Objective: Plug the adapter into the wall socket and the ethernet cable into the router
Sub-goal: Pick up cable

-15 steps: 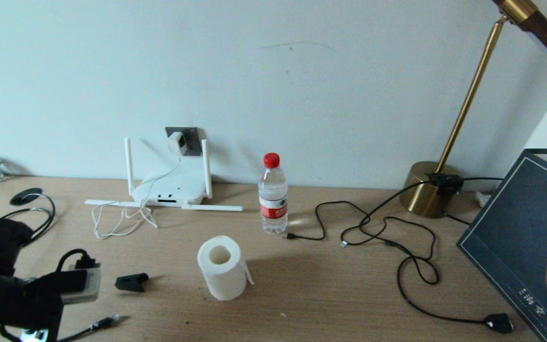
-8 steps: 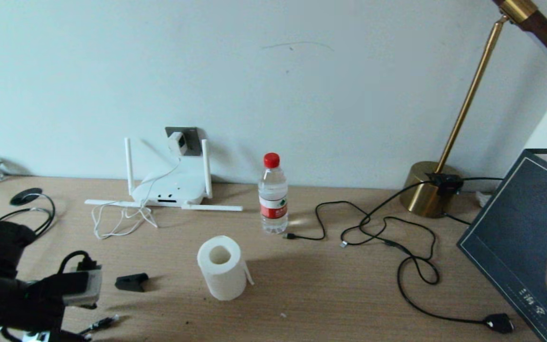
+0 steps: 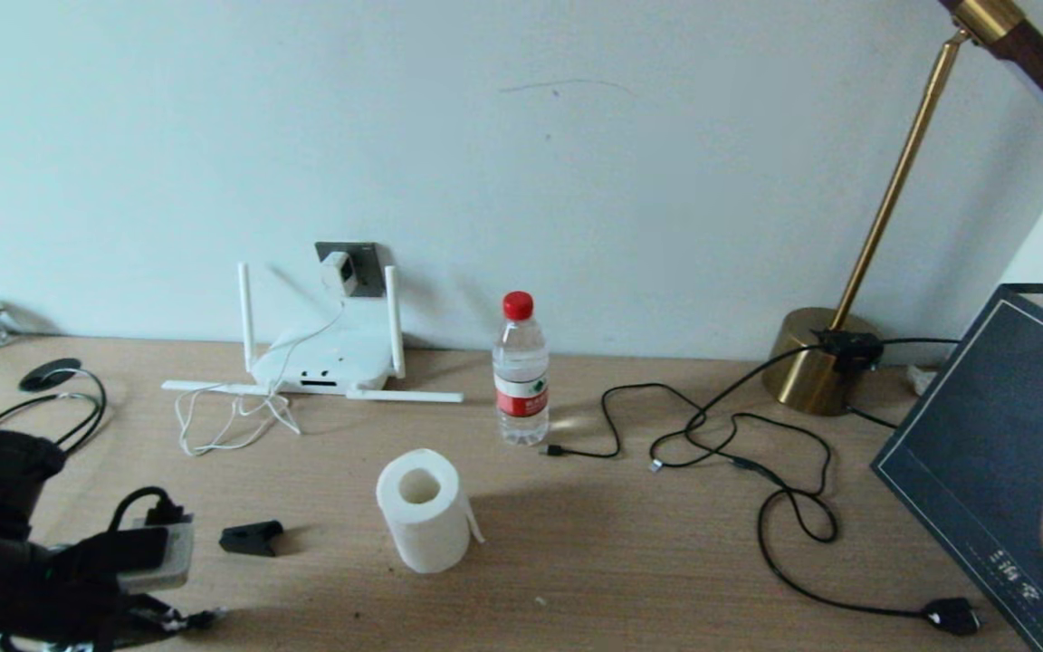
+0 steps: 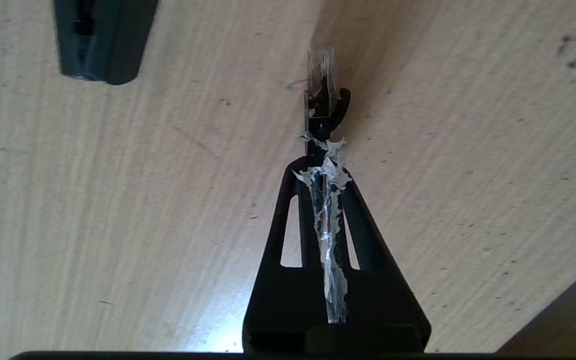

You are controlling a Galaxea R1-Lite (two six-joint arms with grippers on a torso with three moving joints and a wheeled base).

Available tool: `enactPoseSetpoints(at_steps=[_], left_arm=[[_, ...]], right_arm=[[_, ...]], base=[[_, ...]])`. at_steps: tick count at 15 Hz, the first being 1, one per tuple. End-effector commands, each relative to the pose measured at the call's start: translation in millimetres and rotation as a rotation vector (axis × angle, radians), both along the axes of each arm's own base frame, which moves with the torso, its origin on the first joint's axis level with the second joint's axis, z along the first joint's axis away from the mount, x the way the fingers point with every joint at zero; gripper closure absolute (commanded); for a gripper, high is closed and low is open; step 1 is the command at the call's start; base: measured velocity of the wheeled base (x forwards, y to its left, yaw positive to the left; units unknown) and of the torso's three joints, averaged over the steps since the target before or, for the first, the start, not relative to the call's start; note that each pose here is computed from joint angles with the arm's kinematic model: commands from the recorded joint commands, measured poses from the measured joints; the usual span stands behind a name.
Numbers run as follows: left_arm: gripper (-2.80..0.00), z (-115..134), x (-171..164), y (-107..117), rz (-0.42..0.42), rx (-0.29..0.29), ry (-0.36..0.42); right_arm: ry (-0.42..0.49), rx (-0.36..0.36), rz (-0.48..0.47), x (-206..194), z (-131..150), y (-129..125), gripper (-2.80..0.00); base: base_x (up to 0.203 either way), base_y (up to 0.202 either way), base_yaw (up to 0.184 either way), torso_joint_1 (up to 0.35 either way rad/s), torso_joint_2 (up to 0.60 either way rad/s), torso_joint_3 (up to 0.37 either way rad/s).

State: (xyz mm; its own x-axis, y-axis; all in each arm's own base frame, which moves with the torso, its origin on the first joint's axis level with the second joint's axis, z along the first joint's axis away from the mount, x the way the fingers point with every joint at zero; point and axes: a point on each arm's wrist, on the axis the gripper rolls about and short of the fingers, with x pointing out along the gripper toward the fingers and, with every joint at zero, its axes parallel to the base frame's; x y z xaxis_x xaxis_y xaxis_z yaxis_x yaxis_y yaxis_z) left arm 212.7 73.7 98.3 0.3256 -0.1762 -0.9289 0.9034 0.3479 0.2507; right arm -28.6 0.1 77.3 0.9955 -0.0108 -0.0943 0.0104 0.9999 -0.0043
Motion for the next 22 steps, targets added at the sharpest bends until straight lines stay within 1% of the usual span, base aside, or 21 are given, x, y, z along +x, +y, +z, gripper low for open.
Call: enactPoseSetpoints(at_steps=[1,4,8,9,11,15,16,18,19,21,22], left_arm=[[0.0,4,-3,-1,-0.012,0.006,-0.018],[0.0,28,-16,-6,-0.019,0.027,-0.102],[0.0,65,-46,-20,-0.05,0.004,-0.174],[0.0,78,-47,-22,-0.07,0.005,-0.227],[0.0,97,-40,-32,-0.151,0.004,-0.314],[0.0,135,-27,-47,-0.243,0.034,-0.477],[0.0,146,-22,-51,-0.256,0.051,-0.534],[0.0,165,-12,-67,-0.272,0.078,-0.646],[0.0,173,-9,-76,-0.269,0.078,-0.684],[0.0,187,-5,-93,-0.243,0.112,-0.768],[0.0,191,-2,-98,-0.249,0.111,-0.805]], right_arm=[[0.002,-0.001,0.0,0,0,0,0.0],[0.001,-0.001,0.0,0,0,0,0.0],[0.001,-0.001,0.0,0,0,0,0.0],[0.002,-0.001,0.0,0,0,0,0.0],[0.001,-0.001,0.0,0,0,0,0.0],[0.001,-0.002,-0.001,0,0,0,0.0],[0.001,-0.002,-0.001,0,0,0,0.0],[0.002,-0.001,-0.001,0,0,0,0.0],[0.002,-0.001,-0.001,0,0,0,0.0],[0.001,-0.004,-0.004,0,0,0,0.0],[0.002,-0.003,-0.003,0,0,0,0.0]], base=[[0.0,0.0,0.0,0.0,0.0,0.0],[0.0,0.0,0.0,0.0,0.0,0.0],[0.0,0.0,0.0,0.0,0.0,0.0],[0.0,0.0,0.0,0.0,0.0,0.0],[0.0,0.0,0.0,0.0,0.0,0.0],[0.0,0.0,0.0,0.0,0.0,0.0],[0.0,0.0,0.0,0.0,0.0,0.0],[0.0,0.0,0.0,0.0,0.0,0.0],[0.0,0.0,0.0,0.0,0.0,0.0],[0.0,0.0,0.0,0.0,0.0,0.0],[0.0,0.0,0.0,0.0,0.0,0.0]])
